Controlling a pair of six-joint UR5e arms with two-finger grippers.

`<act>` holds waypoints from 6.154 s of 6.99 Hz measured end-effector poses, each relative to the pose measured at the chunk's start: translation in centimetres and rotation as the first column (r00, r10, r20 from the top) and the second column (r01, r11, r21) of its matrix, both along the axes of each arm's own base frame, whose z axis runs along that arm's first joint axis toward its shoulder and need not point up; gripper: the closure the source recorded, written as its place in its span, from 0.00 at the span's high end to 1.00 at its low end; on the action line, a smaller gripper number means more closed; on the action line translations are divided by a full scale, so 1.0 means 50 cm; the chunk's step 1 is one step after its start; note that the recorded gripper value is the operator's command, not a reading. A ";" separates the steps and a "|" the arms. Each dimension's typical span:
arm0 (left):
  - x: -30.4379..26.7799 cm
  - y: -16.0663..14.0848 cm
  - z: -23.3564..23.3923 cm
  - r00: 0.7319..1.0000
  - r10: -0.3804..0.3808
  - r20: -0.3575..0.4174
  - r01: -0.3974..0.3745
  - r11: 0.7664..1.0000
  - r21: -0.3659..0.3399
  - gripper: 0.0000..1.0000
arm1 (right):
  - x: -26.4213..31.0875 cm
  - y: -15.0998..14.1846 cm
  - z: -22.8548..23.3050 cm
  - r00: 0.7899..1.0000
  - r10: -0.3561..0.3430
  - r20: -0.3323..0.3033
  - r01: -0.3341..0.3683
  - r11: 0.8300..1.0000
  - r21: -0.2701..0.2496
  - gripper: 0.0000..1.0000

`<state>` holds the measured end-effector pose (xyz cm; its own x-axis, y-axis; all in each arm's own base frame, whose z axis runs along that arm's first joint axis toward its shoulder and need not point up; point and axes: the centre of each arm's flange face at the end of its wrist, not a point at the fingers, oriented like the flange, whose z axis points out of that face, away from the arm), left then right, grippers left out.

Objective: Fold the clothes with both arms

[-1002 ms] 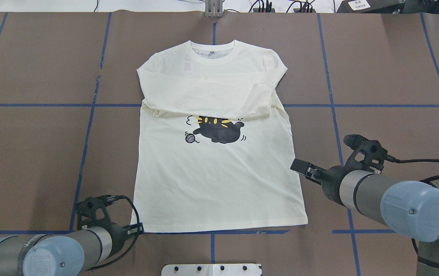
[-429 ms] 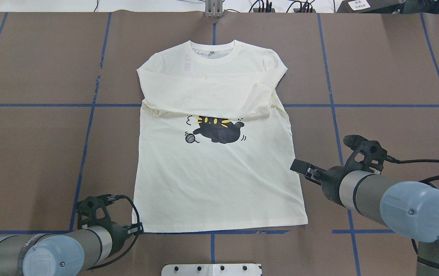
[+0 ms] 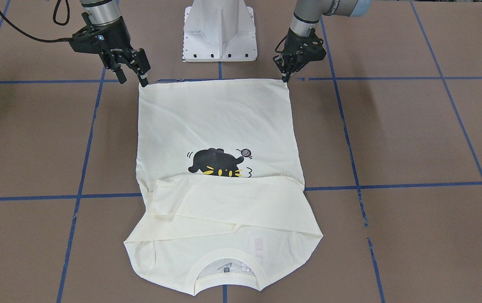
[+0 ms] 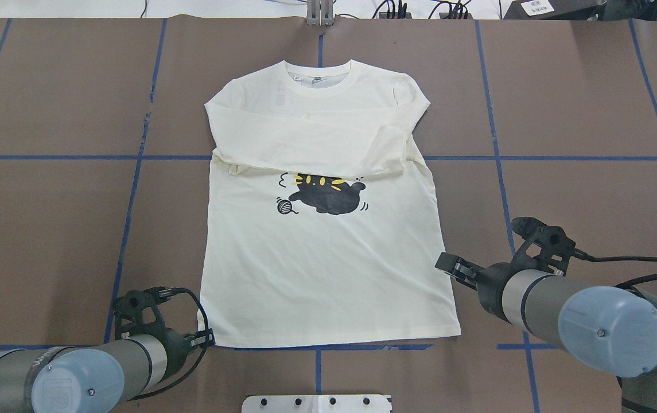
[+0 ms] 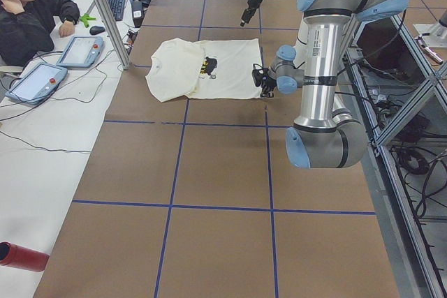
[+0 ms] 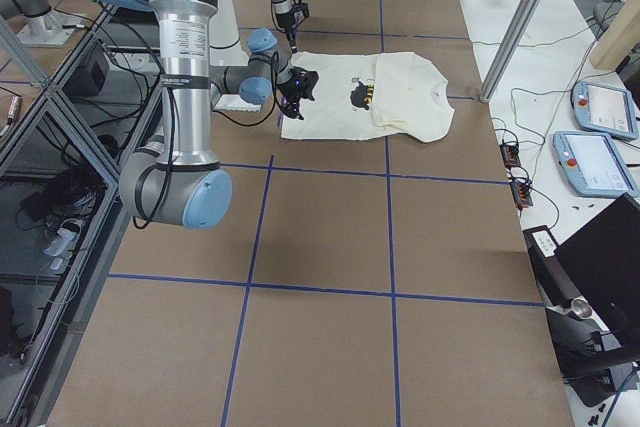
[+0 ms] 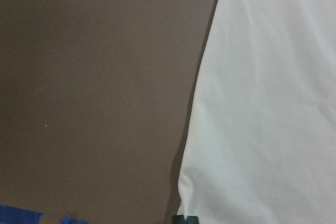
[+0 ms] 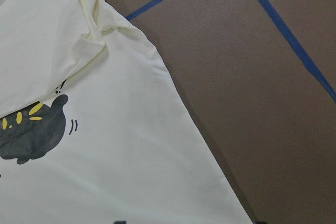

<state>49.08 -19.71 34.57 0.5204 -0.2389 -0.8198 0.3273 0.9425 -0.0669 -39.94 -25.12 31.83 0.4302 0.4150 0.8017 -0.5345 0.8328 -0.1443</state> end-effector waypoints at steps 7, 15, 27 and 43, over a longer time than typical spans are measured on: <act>-0.036 -0.024 -0.041 0.996 -0.071 -0.044 0.072 0.997 0.030 0.00 | -0.136 0.154 0.110 0.993 -0.004 -0.122 0.001 1.000 -0.024 0.55; -0.046 -0.027 -0.042 0.995 -0.089 -0.046 0.091 0.995 0.039 0.00 | -0.150 0.159 0.133 0.988 -0.002 -0.154 0.001 1.000 -0.005 0.00; -0.370 -0.131 -0.336 0.997 0.078 -0.021 -0.074 0.987 0.141 0.00 | 0.202 0.000 -0.313 0.993 -0.108 -0.055 0.110 0.994 0.029 0.00; -0.028 -0.720 -0.089 0.971 -0.023 0.240 -0.054 0.948 0.313 1.00 | -0.116 -0.610 0.001 0.960 -0.019 -0.281 0.045 0.995 0.087 1.00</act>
<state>47.67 -55.69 30.15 0.7103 0.0211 -0.7036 0.2820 0.9073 0.3120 -45.76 -55.62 31.86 0.6542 0.3281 0.6815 -0.5154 0.8528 0.0843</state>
